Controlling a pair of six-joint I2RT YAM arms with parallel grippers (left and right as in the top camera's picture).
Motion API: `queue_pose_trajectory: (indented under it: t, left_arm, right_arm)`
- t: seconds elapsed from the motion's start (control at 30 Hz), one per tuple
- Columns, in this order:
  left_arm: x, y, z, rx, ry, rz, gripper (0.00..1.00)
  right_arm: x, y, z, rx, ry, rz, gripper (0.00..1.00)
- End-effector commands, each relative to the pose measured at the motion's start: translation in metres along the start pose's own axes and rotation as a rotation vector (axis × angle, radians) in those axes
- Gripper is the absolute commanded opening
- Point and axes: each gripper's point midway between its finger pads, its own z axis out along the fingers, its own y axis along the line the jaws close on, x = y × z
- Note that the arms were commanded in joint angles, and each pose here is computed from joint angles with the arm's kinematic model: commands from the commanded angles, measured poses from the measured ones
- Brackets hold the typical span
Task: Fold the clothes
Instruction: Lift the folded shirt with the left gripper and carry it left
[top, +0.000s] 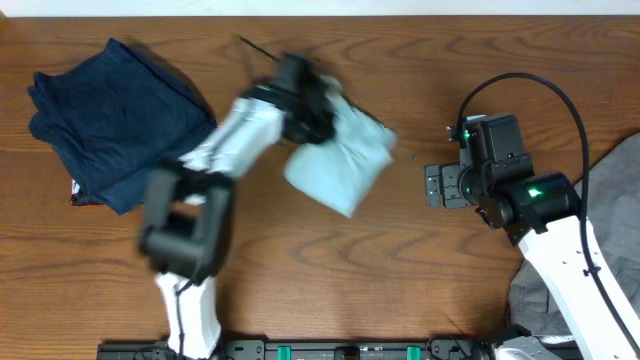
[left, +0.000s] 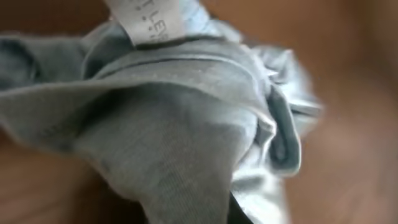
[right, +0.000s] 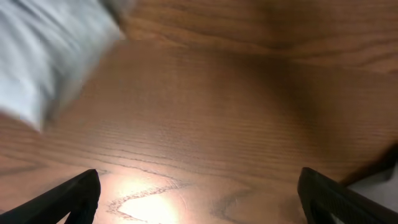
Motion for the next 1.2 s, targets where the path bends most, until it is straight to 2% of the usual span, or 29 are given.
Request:
queue_pose_trajectory:
  t: [0.0, 0.1, 0.2, 0.4, 0.53, 0.57, 0.63, 0.67, 0.77, 0.97, 1.07, 1.17]
  left_arm:
    - [-0.047, 0.055, -0.100, -0.222, -0.237, -0.057, 0.06]
    - [-0.059, 0.100, -0.166, -0.320, -0.374, -0.126, 0.06]
    - [-0.054, 0.147, -0.218, -0.402, -0.461, -0.214, 0.06]
    - [-0.008, 0.239, -0.268, -0.530, -0.488, -0.421, 0.06]
    - [0.024, 0.285, -0.293, -0.611, -0.508, -0.574, 0.07]
    - [0.032, 0.295, -0.298, -0.622, -0.514, -0.611, 0.23]
    - [0.042, 0.306, -0.305, -0.632, -0.526, -0.662, 0.87]
    - [0.045, 0.309, -0.309, -0.630, -0.537, -0.688, 1.00]
    - [0.041, 0.305, -0.310, -0.550, -0.573, -0.706, 0.98]
    - [-0.005, 0.258, -0.299, -0.291, -0.646, -0.553, 0.98]
    - [-0.020, 0.237, -0.292, -0.275, -0.639, -0.480, 0.98]
    - [-0.033, 0.210, -0.276, -0.247, -0.610, -0.408, 0.98]
  right_arm:
    - [-0.006, -0.010, -0.004, 0.024, -0.019, 0.030, 0.99]
    - [-0.006, -0.011, -0.004, 0.027, -0.020, 0.035, 0.99]
    - [-0.006, -0.012, -0.004, 0.027, -0.020, 0.036, 0.99]
    - [-0.006, -0.012, -0.004, 0.027, -0.020, 0.036, 0.99]
    - [-0.006, -0.012, -0.004, 0.027, -0.019, 0.036, 0.99]
    - [-0.006, -0.012, -0.004, 0.027, -0.019, 0.036, 0.99]
    - [-0.006, -0.012, -0.004, 0.027, -0.019, 0.036, 0.99]
    - [-0.006, -0.012, -0.004, 0.027, -0.019, 0.036, 0.99]
    - [-0.006, -0.012, -0.004, 0.027, -0.019, 0.036, 0.99]
    - [-0.007, -0.015, -0.004, 0.031, -0.023, 0.098, 0.99]
    - [-0.010, -0.028, -0.003, 0.045, -0.035, 0.224, 0.99]
    - [-0.021, -0.034, -0.003, -0.022, -0.066, 0.283, 0.99]
